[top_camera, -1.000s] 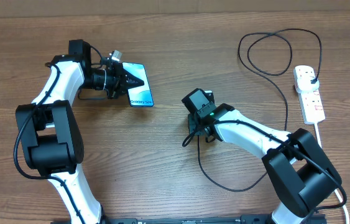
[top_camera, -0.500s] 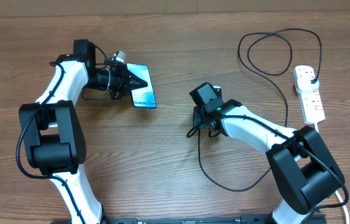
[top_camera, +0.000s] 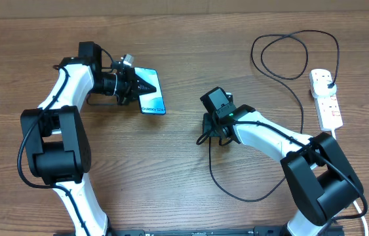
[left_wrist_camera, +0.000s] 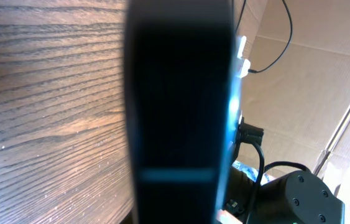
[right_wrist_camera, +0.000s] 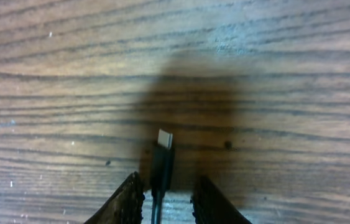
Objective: Plug charger to phone and switch on socket
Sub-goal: 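Grasp the black cable's USB-C plug with the right gripper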
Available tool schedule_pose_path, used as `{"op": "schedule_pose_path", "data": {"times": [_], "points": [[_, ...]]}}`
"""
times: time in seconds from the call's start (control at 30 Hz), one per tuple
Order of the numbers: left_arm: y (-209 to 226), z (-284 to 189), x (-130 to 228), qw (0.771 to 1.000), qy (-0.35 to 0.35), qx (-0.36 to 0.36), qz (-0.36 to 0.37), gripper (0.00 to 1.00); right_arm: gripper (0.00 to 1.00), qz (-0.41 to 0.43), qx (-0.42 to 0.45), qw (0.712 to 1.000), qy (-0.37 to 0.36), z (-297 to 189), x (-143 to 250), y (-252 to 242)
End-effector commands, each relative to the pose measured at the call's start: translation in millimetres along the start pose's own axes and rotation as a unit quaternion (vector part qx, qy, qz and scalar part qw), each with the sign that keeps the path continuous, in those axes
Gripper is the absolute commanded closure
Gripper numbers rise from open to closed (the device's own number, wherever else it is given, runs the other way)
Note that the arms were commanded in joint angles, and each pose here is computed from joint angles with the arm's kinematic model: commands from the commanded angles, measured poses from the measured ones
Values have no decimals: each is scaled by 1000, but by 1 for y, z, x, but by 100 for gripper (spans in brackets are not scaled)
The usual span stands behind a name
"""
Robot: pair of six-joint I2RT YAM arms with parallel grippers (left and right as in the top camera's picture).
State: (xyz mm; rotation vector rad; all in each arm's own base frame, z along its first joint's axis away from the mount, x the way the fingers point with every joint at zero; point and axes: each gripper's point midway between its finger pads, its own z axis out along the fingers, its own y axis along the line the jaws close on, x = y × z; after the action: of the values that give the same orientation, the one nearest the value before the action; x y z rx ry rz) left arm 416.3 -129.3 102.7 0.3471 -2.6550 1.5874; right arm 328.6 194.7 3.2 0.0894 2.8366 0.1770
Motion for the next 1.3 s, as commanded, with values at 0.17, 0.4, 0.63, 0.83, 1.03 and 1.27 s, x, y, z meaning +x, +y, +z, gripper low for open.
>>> {"op": "schedule_pose_path", "data": {"times": [0.17,0.4,0.63,0.83,1.03,1.27], "points": [[-7,4,5,1000,9,11,1,96,72,-2,0,1000,9,4,6,-1],[-8,5,6,1000,10,10,1,96,75,-3,-5,1000,-7,6,-1,3],[-8,7,6,1000,12,10,2,96,76,-4,-1,1000,-1,7,2,1],[-8,7,6,1000,12,10,2,96,83,-18,-4,1000,-6,8,-1,2],[-8,6,6,1000,11,10,2,96,89,-26,-5,1000,-8,8,-1,3],[-8,7,6,1000,12,10,2,96,82,-26,-4,1000,-8,8,-2,3]]}}
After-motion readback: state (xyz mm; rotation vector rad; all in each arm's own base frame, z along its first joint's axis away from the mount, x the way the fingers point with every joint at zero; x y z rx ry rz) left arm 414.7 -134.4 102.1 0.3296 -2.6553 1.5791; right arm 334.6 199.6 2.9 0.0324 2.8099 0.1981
